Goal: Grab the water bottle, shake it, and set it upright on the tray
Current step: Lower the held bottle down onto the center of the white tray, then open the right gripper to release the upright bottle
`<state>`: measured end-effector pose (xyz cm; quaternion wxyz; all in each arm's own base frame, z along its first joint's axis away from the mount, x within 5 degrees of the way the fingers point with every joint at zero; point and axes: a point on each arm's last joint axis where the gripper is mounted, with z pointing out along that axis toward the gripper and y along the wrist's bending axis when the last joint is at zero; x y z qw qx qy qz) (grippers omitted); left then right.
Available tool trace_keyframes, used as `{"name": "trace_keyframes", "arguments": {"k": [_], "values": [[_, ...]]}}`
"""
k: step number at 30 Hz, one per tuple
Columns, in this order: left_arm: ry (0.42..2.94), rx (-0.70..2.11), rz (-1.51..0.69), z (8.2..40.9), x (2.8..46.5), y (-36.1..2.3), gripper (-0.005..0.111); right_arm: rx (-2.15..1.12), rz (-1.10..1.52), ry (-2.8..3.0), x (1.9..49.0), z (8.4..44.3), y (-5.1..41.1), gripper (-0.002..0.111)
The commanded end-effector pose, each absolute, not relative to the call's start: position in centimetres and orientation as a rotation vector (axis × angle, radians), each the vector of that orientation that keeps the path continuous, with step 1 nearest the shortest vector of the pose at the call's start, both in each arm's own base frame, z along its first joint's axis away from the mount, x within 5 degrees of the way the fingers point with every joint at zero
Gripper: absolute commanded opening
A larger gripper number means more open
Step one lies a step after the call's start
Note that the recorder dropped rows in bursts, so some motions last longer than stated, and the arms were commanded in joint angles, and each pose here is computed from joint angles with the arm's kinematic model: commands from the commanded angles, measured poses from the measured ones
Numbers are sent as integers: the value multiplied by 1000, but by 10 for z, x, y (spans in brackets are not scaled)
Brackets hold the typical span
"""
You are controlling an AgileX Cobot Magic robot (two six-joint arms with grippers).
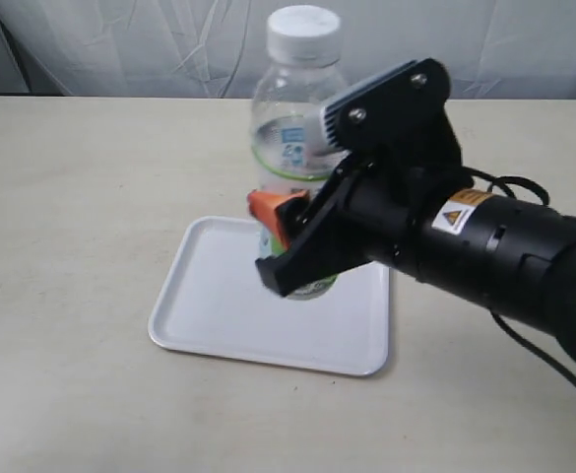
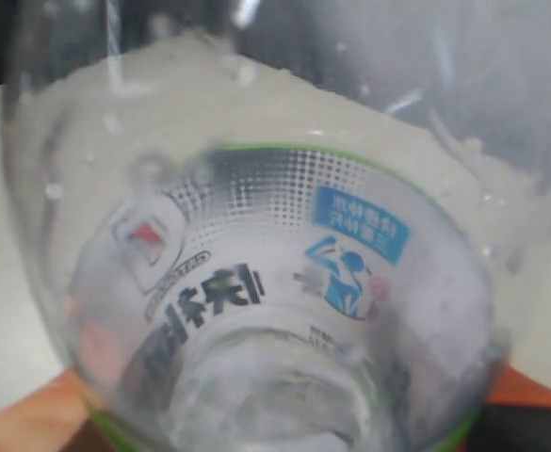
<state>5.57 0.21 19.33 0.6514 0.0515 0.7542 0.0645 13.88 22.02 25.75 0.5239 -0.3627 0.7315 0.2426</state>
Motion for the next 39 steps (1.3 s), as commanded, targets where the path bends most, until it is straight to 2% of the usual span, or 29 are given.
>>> {"name": "trace_keyframes", "arguments": {"k": [1, 12, 19, 30, 39], "values": [[1714, 112, 140, 192, 55, 2, 0, -668, 502, 1752, 163, 262, 203, -1], [1714, 112, 140, 192, 55, 2, 0, -573, 593, 1692, 168, 252, 210, -1], [1714, 112, 140, 192, 55, 2, 0, -709, 714, 1585, 166, 215, 233, -1], [1714, 112, 140, 192, 55, 2, 0, -728, 666, 1701, 179, 139, 250, -1], [1714, 112, 140, 192, 55, 2, 0, -788, 613, 1769, 179, 126, 249, -1]]}}
